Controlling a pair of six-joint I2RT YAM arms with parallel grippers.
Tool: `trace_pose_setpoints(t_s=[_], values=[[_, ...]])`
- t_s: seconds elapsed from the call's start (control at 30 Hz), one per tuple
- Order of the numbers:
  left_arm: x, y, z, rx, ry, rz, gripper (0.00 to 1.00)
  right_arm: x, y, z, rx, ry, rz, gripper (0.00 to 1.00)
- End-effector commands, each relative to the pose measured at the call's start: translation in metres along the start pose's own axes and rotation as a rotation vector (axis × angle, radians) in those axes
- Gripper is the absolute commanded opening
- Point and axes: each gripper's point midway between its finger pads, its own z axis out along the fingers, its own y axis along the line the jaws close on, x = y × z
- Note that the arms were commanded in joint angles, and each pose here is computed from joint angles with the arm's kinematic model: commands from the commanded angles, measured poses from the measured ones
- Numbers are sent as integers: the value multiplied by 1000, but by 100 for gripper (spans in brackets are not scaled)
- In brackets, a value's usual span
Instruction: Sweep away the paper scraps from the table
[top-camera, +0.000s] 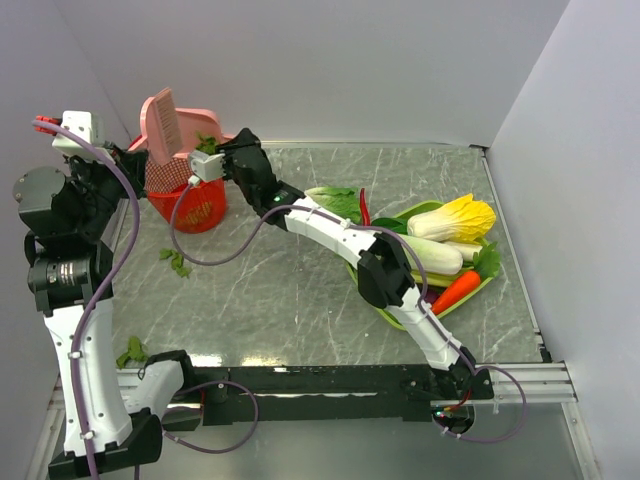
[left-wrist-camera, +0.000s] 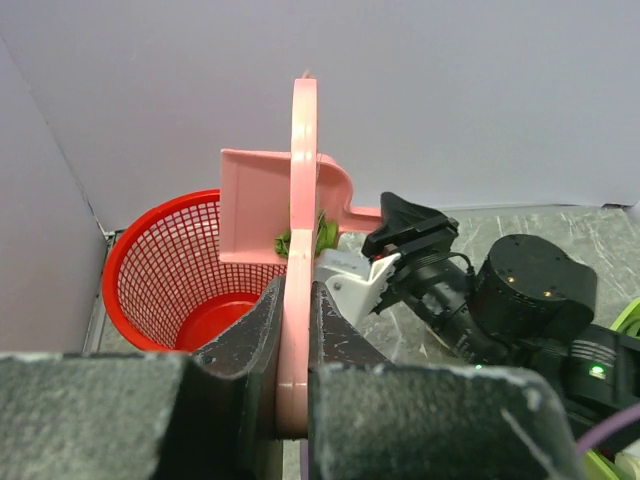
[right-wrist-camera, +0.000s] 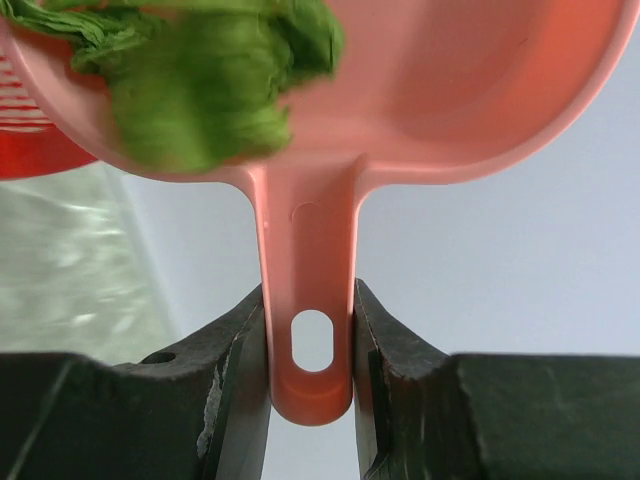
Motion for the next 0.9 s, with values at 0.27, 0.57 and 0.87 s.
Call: trace_pose_setpoints(t_s=[0.27, 0.57, 0.87], values=[[-13, -10, -7, 43, -50, -14, 1, -2, -73, -3, 258, -20, -186, 0], [-20, -2, -8, 5, -59, 26, 1, -1, -72, -2, 271, -33, -193, 0], [-23, 3, -7, -20, -60, 48, 1, 12, -80, 3, 291, -31, -131, 0]])
